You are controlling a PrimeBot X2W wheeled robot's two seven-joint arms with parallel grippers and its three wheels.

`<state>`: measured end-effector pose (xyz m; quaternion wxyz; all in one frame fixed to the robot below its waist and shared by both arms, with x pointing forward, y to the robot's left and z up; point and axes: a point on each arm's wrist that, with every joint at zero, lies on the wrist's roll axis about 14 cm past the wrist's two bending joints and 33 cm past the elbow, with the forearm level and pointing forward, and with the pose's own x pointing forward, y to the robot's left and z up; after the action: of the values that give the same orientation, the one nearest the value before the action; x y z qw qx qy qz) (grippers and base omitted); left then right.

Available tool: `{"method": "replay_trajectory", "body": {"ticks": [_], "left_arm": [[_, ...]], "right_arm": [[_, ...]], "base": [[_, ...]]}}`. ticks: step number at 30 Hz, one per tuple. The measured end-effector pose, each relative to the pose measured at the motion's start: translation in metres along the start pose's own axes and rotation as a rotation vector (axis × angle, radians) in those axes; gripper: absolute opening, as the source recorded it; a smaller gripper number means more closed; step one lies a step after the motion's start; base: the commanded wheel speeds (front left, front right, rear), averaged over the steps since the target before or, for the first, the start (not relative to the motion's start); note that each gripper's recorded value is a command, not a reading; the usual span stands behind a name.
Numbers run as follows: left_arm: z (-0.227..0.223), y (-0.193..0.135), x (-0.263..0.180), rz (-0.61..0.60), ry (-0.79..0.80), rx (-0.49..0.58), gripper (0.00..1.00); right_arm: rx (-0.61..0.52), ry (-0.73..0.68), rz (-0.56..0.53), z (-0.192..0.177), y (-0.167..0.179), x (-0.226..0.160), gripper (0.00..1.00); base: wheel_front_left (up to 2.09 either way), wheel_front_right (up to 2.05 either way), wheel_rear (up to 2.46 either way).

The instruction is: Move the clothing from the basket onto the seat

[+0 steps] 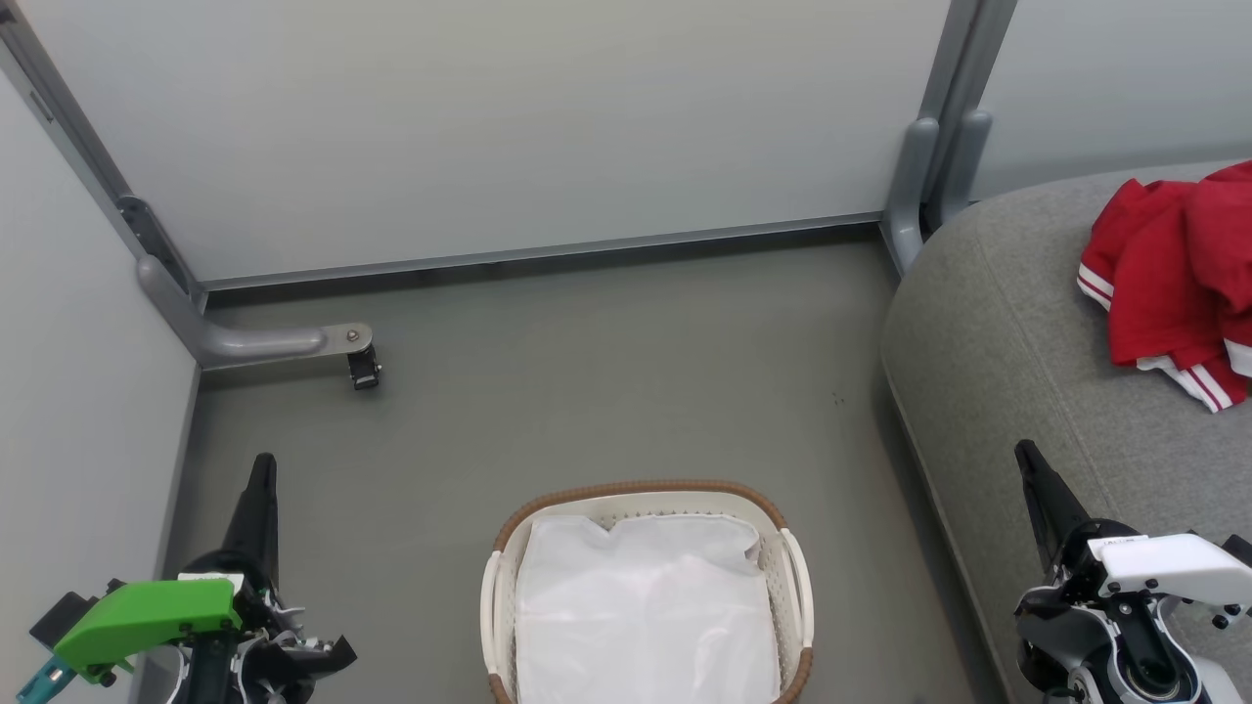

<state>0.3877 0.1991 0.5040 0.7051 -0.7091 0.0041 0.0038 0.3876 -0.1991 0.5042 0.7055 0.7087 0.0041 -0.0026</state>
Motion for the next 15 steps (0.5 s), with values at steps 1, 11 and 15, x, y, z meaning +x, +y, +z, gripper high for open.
{"method": "replay_trajectory", "body": {"ticks": [1,11,15], "left_arm": [[0.0,0.0,0.0,0.0,0.0,0.0,0.0],[0.0,0.0,0.0,0.0,0.0,0.0,0.0],[0.0,0.0,0.0,0.0,0.0,0.0,0.0]], "right_arm": [[0.0,0.0,0.0,0.0,0.0,0.0,0.0],[0.0,0.0,0.0,0.0001,0.0,0.0,0.0],[0.0,-0.001,0.0,0.0001,0.0,0.0,0.0]], "base": [[0.0,0.0,0.0],[0.0,0.0,0.0],[0.0,0.0,0.0]]}}
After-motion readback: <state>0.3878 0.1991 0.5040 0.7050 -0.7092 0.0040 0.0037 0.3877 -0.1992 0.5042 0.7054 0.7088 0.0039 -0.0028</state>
